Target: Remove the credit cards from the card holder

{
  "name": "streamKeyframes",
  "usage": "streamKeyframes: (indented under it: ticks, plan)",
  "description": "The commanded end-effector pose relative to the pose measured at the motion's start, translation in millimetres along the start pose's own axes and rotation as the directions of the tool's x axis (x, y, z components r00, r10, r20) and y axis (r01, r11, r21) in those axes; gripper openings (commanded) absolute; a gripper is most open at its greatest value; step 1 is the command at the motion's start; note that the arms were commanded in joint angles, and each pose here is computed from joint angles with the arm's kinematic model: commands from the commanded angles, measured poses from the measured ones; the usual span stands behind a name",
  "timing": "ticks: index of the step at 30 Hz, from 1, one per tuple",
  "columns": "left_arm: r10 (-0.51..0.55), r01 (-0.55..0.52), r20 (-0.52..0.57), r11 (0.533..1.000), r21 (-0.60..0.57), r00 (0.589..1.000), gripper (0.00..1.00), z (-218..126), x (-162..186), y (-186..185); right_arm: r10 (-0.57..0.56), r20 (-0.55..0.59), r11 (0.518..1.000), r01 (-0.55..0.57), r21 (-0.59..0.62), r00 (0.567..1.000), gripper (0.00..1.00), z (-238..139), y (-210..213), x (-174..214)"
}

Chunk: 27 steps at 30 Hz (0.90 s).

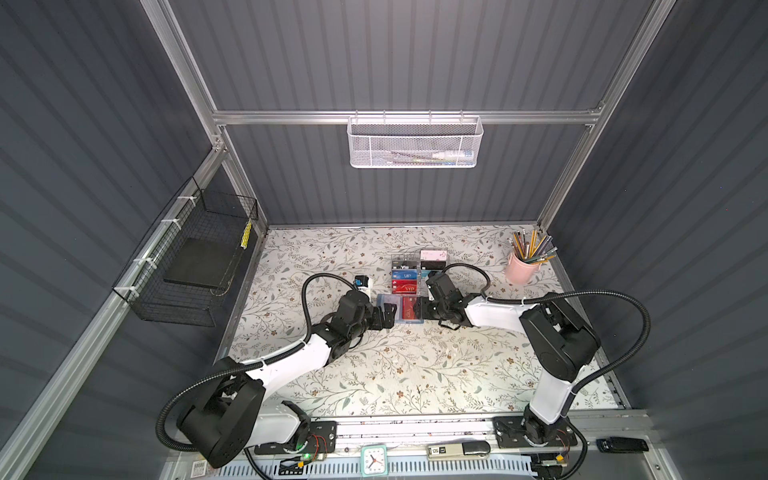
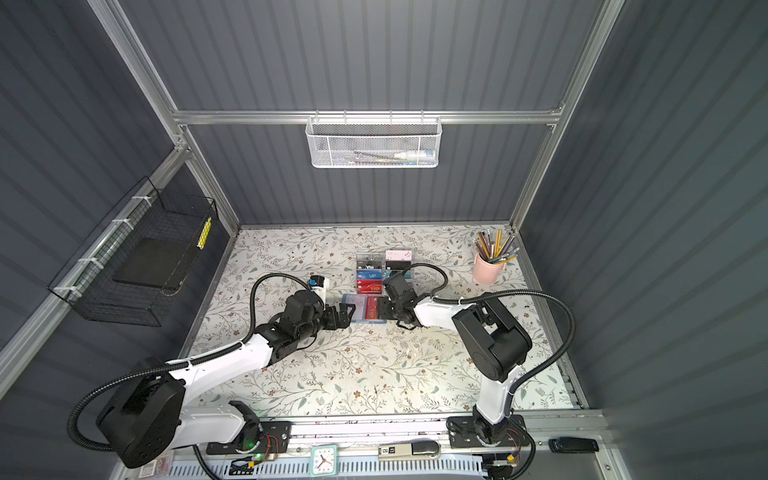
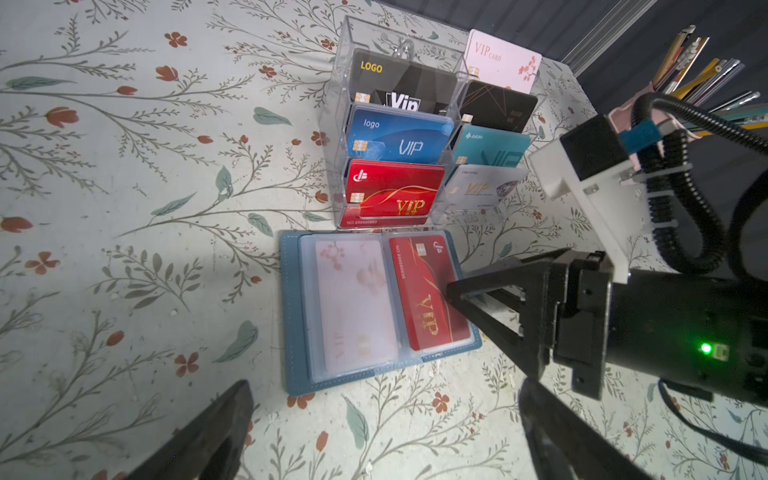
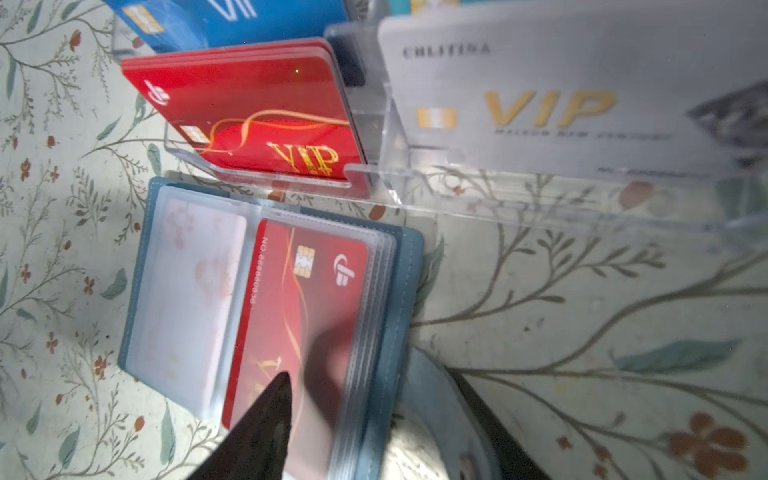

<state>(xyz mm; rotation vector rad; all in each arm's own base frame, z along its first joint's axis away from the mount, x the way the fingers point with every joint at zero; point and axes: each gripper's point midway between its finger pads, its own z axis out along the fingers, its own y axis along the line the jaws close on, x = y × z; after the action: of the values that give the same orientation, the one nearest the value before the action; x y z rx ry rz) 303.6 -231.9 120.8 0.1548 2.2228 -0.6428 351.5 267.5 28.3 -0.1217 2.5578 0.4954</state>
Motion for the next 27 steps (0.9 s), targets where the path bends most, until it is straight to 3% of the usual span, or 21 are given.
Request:
streamKeyframes:
  ticks: [1,9,23,27]
  plan:
    - [-0.033,0.033,-0.008,0.999,-0.012,0.999,1.00,-3.7,5.2,3.8,-0.024,-0.003,0.999,0.024,0.043,1.000,0.46,2.9,-0.9,-0.2]
    - [-0.069,0.070,-0.024,0.998,0.009,0.997,1.00,-2.0,12.1,2.2,-0.088,-0.020,0.992,0.089,0.089,0.996,0.16,2.5,-4.2,16.0]
    - [-0.109,0.111,-0.062,0.993,0.041,0.992,1.00,0.6,26.6,0.7,-0.120,-0.059,0.977,0.129,0.172,0.991,0.07,-5.9,-37.8,48.9]
    - [-0.120,0.124,-0.068,0.991,0.055,0.990,1.00,3.0,28.5,-1.2,-0.136,-0.065,0.977,0.144,0.158,0.989,0.00,-11.6,-40.0,55.8]
